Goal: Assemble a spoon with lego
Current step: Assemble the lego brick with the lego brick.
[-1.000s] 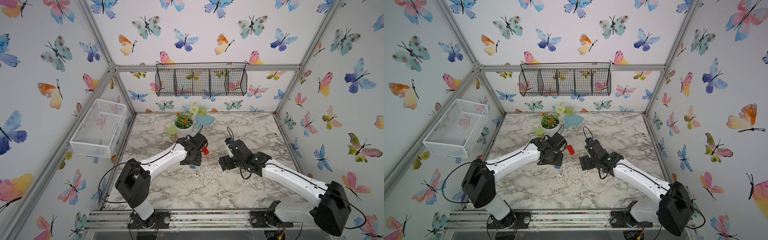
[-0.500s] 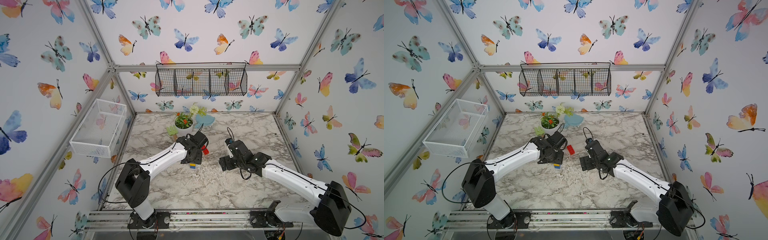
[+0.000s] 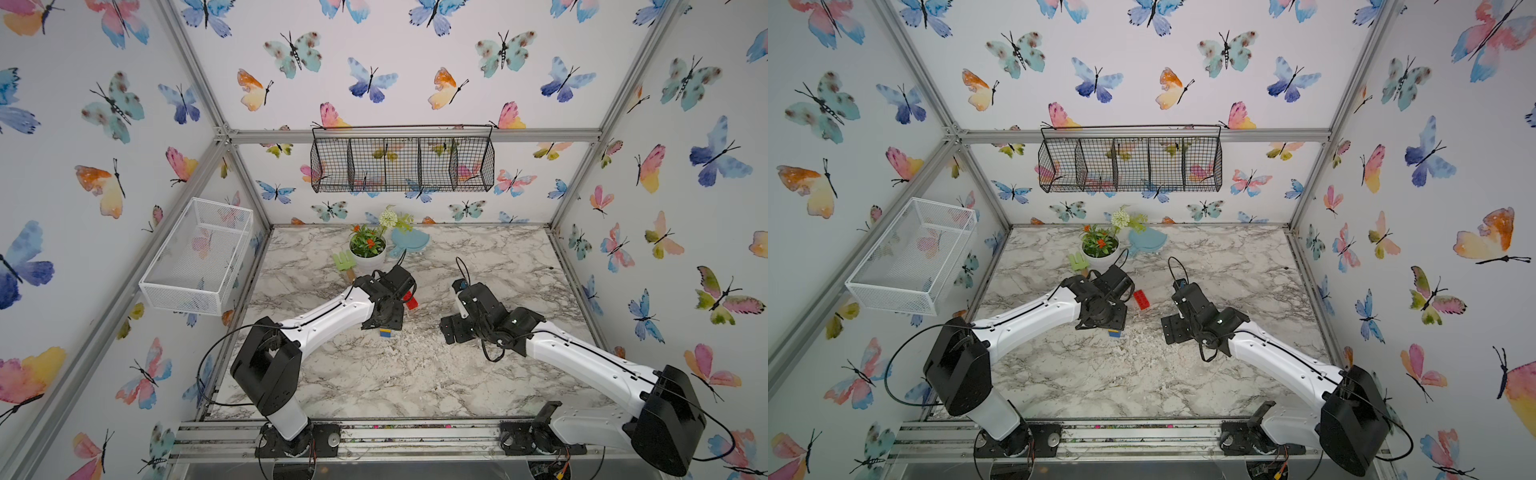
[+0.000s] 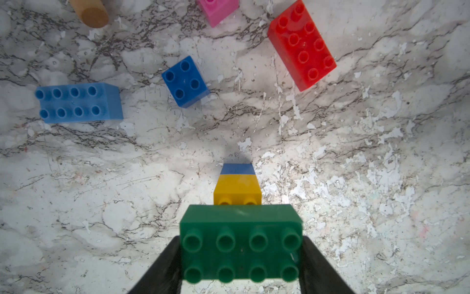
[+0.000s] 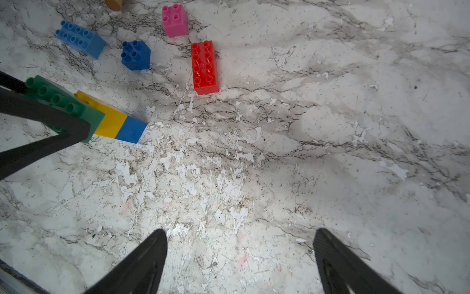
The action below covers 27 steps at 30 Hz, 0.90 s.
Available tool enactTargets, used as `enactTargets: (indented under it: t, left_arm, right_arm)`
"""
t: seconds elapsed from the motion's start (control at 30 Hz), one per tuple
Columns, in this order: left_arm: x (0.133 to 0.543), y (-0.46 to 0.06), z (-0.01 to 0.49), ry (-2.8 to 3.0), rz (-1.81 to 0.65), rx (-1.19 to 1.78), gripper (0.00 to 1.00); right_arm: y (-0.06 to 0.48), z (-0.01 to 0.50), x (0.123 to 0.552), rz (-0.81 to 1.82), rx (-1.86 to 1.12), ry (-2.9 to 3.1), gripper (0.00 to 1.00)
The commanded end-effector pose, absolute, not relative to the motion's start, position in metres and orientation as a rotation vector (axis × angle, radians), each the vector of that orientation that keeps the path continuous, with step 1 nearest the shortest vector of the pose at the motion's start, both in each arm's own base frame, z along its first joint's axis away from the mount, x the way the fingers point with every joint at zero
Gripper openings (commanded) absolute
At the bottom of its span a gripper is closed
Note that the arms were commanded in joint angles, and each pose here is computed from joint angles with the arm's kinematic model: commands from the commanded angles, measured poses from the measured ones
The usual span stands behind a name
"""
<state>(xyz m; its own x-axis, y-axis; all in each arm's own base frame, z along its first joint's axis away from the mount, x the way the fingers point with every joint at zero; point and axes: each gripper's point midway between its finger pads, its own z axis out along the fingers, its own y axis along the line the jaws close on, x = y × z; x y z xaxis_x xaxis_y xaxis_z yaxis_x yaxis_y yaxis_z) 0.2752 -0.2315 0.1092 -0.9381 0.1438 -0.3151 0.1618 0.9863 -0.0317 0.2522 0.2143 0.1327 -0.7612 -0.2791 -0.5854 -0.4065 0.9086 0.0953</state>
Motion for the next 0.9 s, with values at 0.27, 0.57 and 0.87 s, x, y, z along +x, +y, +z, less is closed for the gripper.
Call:
enactTargets:
  t: [0.27, 0.57, 0.87]
  left_arm:
    - [0.273, -0.222, 0.101, 2.83, -0.024, 0.224, 0.18]
    - [0.265, -0.216, 0.092, 2.847, -0.028, 0.228, 0.18]
    - [0.258, -0.212, 0.092, 2.856, -0.03, 0.24, 0.17]
  right_arm:
    - [0.205, 0.134, 0.249, 0.269, -0.471, 2.48, 0.93]
    - [0.205, 0.134, 0.249, 0.27, -0.468, 2.48, 0.93]
    - [0.204, 0.135, 0.249, 0.265, -0.466, 2.48, 0.93]
